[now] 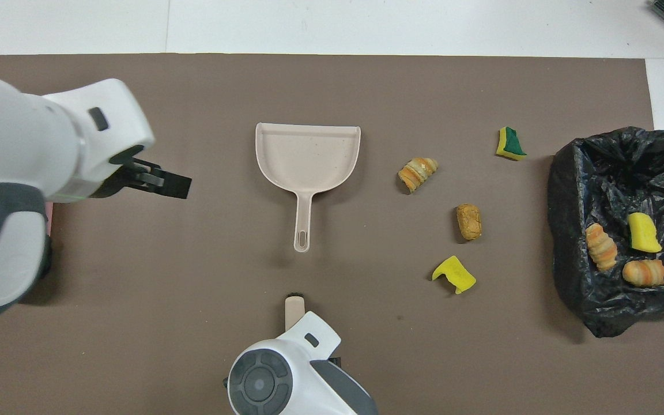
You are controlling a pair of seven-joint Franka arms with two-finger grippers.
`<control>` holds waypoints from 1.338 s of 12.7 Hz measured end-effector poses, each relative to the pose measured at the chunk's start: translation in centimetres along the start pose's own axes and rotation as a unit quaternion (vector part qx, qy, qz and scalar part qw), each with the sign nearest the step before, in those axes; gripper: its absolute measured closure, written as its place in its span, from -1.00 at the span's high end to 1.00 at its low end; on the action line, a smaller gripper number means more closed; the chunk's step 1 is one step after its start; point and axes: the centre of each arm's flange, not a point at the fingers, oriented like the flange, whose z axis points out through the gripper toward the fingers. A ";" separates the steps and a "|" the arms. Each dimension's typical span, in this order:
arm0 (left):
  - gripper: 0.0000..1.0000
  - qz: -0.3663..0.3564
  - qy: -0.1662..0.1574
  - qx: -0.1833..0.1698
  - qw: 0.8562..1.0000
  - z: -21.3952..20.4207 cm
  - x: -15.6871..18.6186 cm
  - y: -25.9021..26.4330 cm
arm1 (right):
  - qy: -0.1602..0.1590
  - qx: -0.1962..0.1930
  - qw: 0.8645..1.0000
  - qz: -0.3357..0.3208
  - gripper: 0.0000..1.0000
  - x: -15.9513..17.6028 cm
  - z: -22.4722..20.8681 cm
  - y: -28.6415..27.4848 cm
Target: Sweep and dump trash in bin
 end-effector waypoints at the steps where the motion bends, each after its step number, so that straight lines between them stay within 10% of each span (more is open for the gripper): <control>1: 1.00 0.006 0.000 -0.004 1.000 2.1 0.4 2.1 | 0.003 0.001 1.000 0.000 0.88 -0.9 1.1 -0.4; 8: 1.00 -0.044 -0.006 -0.039 0.998 16.8 1.7 16.4 | -0.003 -0.001 1.000 -0.004 0.53 -3.4 4.6 -0.1; 11: 1.00 -0.053 -0.014 -0.041 0.998 20.2 1.6 17.2 | -0.008 0.007 1.000 -0.009 0.22 -4.7 4.2 -0.7; 13: 1.00 -0.054 -0.023 -0.038 0.998 21.5 0.9 17.0 | -0.013 0.010 1.000 -0.010 -0.39 -5.2 4.2 -1.0; 17: 1.00 -0.054 -0.031 -0.035 0.997 23.2 -0.3 17.0 | -0.019 0.015 1.000 -0.001 -0.49 -5.2 4.2 -1.0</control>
